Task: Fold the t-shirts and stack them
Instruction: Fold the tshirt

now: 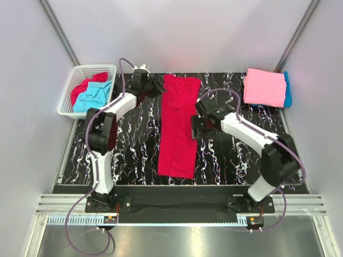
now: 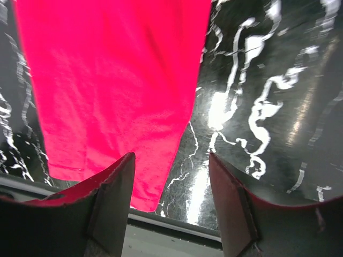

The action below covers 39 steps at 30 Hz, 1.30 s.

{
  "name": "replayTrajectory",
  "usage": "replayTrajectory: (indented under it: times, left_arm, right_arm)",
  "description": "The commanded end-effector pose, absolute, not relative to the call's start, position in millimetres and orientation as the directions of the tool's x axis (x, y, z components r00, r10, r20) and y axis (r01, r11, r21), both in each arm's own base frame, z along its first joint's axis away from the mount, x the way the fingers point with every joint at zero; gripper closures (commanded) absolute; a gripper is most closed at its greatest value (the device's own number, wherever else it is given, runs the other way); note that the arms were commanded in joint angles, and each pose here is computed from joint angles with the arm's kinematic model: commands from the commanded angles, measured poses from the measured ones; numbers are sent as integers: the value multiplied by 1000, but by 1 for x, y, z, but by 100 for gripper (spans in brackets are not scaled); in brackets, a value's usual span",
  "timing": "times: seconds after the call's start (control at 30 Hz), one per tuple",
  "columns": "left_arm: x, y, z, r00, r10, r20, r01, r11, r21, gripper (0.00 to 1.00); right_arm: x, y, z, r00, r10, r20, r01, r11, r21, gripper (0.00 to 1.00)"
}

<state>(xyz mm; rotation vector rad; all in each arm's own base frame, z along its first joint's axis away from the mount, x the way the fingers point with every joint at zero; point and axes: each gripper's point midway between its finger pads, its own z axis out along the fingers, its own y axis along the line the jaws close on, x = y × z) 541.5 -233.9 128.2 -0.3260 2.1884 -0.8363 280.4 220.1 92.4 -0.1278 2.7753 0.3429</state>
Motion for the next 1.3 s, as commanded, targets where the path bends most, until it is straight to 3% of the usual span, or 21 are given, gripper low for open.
replayTrajectory:
  times: [0.0,0.17,0.4,0.5,0.77,1.27]
  left_arm:
    - [526,-227,186,-598,-455,-659,122,762,-636,73]
    - [454,-225,177,-709,-383,-593,76,793,-604,75]
    - [328,-252,112,-858,-329,-396,4,765,-644,82]
    - [286,-262,97,-878,-266,-398,44,784,-620,82]
    - [225,-232,55,-862,-154,-484,35,933,-359,82]
    - [161,-208,-17,-930,29,-368,65,994,-86,84]
  right_arm:
    - [286,203,106,-908,4,-419,-75,982,172,35]
    - [276,206,91,-923,57,-380,-26,977,212,35]
    - [253,212,69,-933,138,-333,25,946,322,37]
    - [244,210,63,-932,159,-325,39,937,347,37]
    - [242,212,56,-921,183,-343,40,922,385,37]
    - [236,228,43,-941,169,-292,26,899,437,39]
